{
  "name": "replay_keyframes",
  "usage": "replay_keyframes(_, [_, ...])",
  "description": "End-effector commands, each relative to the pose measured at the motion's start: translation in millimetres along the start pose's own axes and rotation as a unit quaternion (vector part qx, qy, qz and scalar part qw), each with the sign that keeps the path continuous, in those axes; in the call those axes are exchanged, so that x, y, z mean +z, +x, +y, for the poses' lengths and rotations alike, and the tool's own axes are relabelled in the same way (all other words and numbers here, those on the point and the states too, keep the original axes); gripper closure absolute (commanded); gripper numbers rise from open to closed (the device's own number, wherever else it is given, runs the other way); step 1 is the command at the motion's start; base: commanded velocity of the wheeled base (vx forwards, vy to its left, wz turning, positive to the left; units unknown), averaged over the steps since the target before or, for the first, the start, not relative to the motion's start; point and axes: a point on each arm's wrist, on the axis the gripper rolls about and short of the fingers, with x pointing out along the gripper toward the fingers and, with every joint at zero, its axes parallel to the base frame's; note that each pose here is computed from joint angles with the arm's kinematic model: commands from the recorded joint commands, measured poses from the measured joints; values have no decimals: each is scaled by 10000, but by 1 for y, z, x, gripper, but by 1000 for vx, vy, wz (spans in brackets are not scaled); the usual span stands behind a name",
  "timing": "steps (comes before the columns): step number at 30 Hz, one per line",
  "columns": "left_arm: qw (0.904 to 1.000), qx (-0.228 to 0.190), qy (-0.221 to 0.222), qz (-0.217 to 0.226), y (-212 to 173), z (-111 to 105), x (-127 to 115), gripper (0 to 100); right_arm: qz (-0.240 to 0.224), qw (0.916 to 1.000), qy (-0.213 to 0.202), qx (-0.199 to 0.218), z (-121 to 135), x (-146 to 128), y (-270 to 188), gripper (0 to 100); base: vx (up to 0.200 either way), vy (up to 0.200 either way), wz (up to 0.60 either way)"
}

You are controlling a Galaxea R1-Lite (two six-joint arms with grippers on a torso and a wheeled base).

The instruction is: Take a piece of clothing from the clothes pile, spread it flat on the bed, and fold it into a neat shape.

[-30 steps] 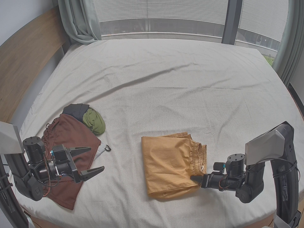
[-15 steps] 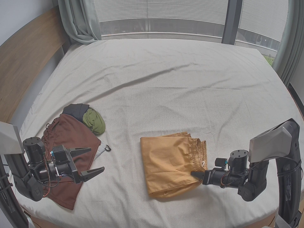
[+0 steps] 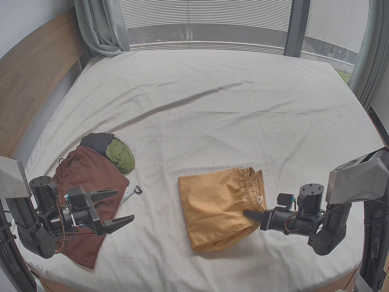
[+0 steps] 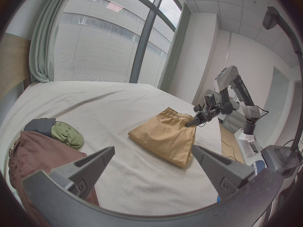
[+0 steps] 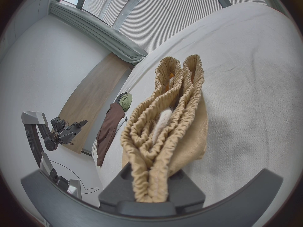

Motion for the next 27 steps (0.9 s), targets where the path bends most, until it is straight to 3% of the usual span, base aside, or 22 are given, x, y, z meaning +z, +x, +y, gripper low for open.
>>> replay_keyframes(1, [10000, -2, 1, -2, 0, 0, 0, 0, -124, 9998, -105, 127, 10, 8, -3, 100, 0, 0, 0])
replay_keyframes(16, [10000, -50, -6, 16, 1, -3, 0, 0, -491, 9978, -236, 372, 26, 29, -10, 100, 0, 0, 0])
replay_keyframes(27, [9999, -119, -1, 32, 3, -6, 0, 0, -802, 9913, -517, 908, 45, 53, -13, 100, 0, 0, 0])
